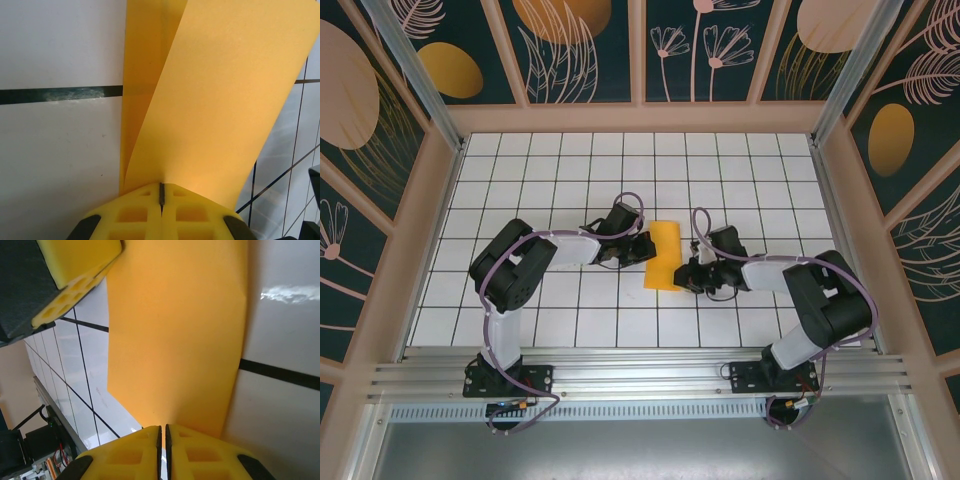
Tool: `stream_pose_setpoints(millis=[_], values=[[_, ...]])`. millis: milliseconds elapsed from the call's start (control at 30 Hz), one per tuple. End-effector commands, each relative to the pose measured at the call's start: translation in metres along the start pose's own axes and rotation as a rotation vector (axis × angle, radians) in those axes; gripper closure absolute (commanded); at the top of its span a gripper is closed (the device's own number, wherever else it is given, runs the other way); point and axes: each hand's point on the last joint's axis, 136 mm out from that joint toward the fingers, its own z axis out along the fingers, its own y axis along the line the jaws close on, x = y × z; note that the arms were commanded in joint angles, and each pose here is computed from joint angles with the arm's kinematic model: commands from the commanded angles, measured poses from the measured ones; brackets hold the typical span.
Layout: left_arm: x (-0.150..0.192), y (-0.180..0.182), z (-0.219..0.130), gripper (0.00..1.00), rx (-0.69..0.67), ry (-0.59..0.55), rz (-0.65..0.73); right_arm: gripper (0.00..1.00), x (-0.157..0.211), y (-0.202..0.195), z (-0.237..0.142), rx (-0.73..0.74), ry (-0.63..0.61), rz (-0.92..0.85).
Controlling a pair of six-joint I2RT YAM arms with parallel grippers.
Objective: Fold a paper plane with a square sheet of paper (pick it up from the middle)
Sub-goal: Fold the square sheet of paper in half at the center of the table.
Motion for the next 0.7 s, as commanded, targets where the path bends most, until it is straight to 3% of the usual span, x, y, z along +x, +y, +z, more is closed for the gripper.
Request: stream_pose_setpoints(millis=[0, 200, 433, 667], values=[[0.023, 0.044, 0.011, 1.0, -0.134, 0.059, -0.021, 0.86, 0.017, -0.015, 0.008, 0.037, 0.046, 0.04], [0.024, 0.045, 0.011, 1.0, -0.139, 0.059, -0.018, 0.87, 0.01, -0.018, 0.004, 0.087, 0.037, 0.046], [0.023, 0.045, 0.011, 1.0, -0.144, 0.06, -0.012, 0.87, -0.061, 0.041, -0.032, 0.001, -0.151, -0.082], [0.023, 0.045, 0.012, 1.0, -0.144, 0.061, -0.012, 0.87, -0.094, 0.029, -0.023, -0.014, -0.168, -0.076]])
